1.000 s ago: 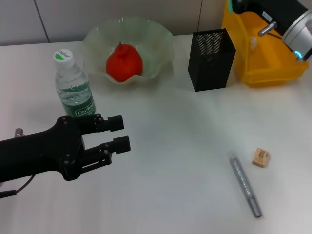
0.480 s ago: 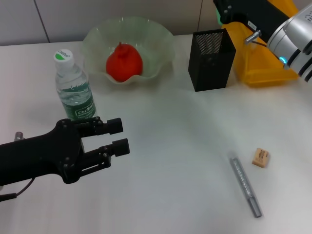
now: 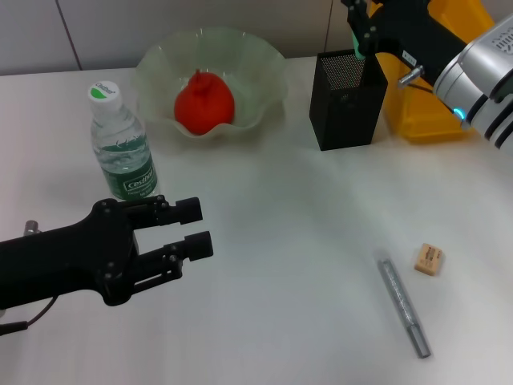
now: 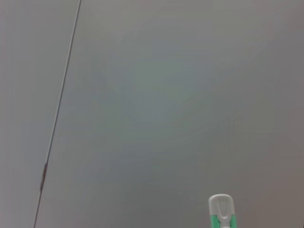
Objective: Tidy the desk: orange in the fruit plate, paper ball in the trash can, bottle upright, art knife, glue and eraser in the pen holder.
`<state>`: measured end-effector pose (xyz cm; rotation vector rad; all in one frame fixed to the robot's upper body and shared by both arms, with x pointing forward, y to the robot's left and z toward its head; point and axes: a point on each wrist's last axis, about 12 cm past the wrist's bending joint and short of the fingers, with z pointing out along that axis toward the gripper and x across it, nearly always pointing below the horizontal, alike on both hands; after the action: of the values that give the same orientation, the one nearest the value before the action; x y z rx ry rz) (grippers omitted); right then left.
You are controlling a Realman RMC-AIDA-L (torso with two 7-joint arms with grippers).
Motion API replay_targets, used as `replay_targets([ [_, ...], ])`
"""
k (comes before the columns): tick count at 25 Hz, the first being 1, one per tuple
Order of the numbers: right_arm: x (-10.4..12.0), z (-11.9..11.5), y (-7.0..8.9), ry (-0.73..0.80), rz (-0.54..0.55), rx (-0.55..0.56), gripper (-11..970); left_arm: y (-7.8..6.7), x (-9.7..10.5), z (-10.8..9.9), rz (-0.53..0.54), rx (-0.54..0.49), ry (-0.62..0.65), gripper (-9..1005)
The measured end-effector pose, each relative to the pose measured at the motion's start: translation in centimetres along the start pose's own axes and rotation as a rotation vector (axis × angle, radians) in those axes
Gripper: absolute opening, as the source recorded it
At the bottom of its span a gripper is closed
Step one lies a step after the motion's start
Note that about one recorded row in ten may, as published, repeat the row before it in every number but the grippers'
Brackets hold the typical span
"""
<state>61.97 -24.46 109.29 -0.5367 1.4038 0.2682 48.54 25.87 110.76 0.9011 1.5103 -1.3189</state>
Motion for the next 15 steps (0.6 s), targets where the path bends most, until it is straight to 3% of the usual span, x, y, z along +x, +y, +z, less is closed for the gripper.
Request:
replay_targets([
  [15,1.3,-1.2,0.5,0.04,0.035,0.008,173,-0.3,0.6,-0.3,-0.008,-0.003,-0.008,484],
])
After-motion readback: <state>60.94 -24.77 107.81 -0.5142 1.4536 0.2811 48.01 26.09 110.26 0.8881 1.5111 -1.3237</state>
